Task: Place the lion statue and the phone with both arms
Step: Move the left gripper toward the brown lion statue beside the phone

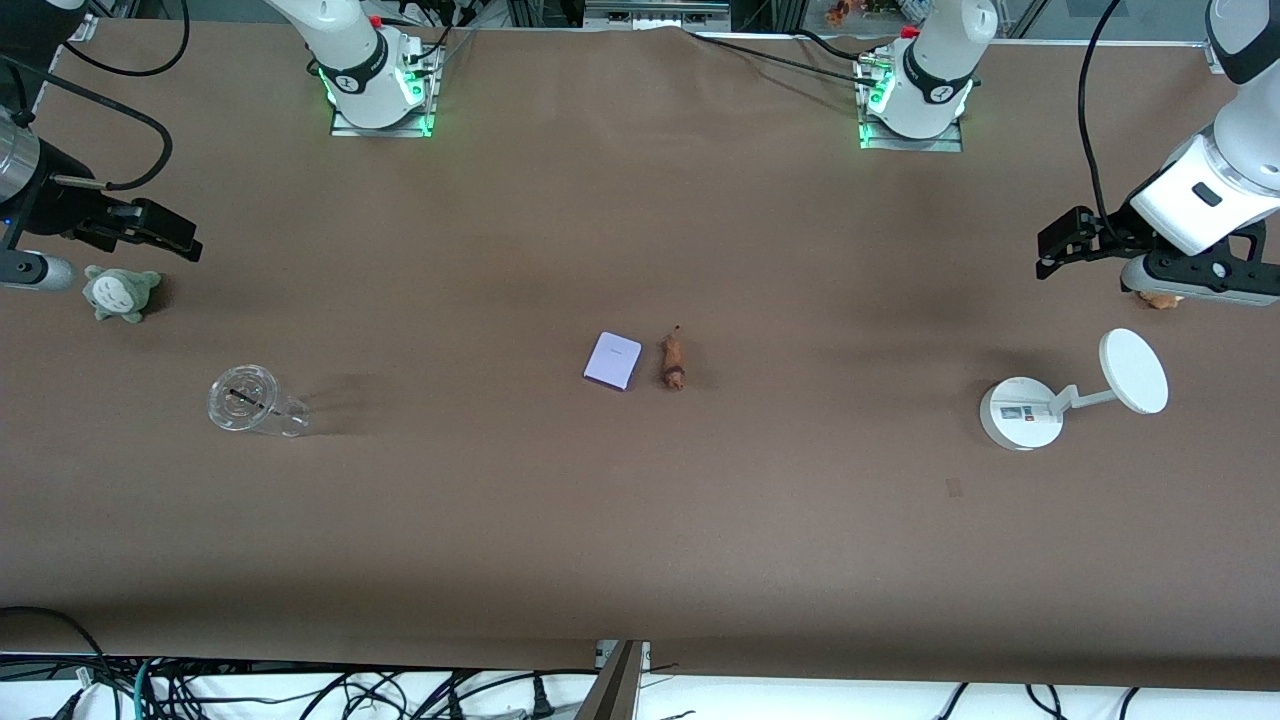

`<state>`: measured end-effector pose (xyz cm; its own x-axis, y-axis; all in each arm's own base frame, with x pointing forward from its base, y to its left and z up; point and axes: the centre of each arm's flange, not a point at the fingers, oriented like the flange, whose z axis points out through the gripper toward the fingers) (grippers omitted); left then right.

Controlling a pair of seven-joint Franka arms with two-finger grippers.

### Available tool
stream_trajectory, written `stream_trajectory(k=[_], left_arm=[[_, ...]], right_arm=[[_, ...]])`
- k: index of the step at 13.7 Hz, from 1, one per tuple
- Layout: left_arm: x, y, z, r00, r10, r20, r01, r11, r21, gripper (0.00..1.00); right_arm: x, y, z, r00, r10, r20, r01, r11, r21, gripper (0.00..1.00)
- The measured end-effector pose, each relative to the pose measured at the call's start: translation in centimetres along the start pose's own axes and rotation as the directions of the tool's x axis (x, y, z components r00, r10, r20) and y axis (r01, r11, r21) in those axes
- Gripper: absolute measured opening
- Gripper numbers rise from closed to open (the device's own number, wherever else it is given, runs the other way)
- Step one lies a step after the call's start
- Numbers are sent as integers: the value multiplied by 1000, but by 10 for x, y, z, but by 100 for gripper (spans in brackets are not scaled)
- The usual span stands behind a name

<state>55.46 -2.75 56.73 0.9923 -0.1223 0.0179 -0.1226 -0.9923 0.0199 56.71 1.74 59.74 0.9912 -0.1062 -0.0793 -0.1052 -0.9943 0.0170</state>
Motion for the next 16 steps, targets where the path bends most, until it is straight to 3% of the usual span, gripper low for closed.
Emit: stream_trajectory(k=[12, 16], left_arm=[[1, 4, 1, 1000, 8, 3, -8, 1000, -1, 100], [10, 28, 26, 997, 50, 53, -49, 999, -11, 100]], right_arm=[[0, 0, 0, 1000, 1, 0, -1, 1000, 0, 100], [0, 1, 0, 1000, 1, 0, -1, 1000, 0, 100]])
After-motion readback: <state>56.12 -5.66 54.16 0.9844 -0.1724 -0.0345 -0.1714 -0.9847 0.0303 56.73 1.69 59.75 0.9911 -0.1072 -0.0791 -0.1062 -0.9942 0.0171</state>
